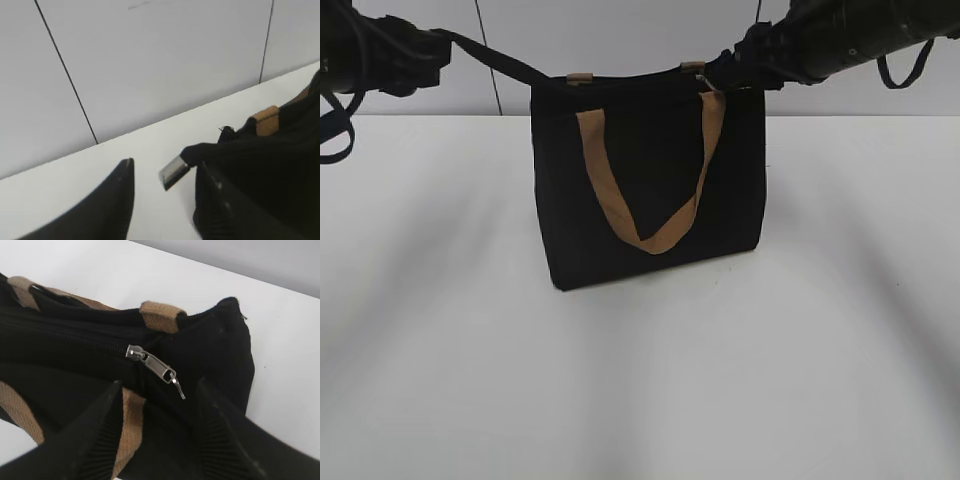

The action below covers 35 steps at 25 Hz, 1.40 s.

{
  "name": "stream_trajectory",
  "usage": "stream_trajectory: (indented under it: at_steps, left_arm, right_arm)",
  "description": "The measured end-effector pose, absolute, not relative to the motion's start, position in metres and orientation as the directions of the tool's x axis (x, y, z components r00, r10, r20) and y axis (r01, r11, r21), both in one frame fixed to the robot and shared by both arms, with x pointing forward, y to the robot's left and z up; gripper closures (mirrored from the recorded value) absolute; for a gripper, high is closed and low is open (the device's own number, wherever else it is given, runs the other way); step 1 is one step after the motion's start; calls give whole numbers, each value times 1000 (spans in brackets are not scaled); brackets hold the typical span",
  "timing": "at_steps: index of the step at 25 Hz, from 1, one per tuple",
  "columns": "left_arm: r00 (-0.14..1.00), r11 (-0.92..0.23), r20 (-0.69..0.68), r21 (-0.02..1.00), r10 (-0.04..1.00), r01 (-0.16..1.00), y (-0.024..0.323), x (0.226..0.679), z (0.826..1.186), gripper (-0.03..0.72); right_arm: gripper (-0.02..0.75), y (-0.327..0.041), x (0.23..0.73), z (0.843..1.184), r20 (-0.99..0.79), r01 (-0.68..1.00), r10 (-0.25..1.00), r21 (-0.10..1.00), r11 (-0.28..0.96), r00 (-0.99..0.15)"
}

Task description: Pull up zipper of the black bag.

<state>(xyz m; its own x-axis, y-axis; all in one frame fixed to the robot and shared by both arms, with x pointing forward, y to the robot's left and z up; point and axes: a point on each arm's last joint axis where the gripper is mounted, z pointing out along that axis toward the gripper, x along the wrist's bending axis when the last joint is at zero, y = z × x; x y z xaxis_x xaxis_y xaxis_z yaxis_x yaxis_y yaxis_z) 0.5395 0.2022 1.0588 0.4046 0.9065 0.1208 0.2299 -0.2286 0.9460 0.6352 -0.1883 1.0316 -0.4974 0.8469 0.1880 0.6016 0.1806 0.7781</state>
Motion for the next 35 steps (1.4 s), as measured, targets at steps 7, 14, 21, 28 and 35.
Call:
stream_trajectory:
  at_steps: [7, 14, 21, 28, 35]
  left_arm:
    - [307, -75, -50, 921, 950, 381, 207, 538, 1051, 279]
    - [197, 25, -147, 857, 969, 514, 212, 535, 1041, 178]
    - [74, 140, -241, 758, 968, 638, 215, 530, 1040, 109]
    - [34, 145, -232, 708, 972, 691, 219, 520, 1054, 109]
    - [3, 65, -125, 536, 992, 842, 226, 511, 1075, 138]
  right_arm:
    - [381, -190, 624, 1052, 141, 562, 825, 792, 237, -547]
    - [376, -192, 613, 1064, 112, 560, 817, 779, 281, -566]
    - [374, -200, 602, 1071, 60, 594, 830, 727, 344, -554]
    - [374, -203, 592, 1073, 58, 634, 826, 672, 383, -561]
    - [373, -216, 576, 1059, 74, 802, 876, 445, 398, -476]
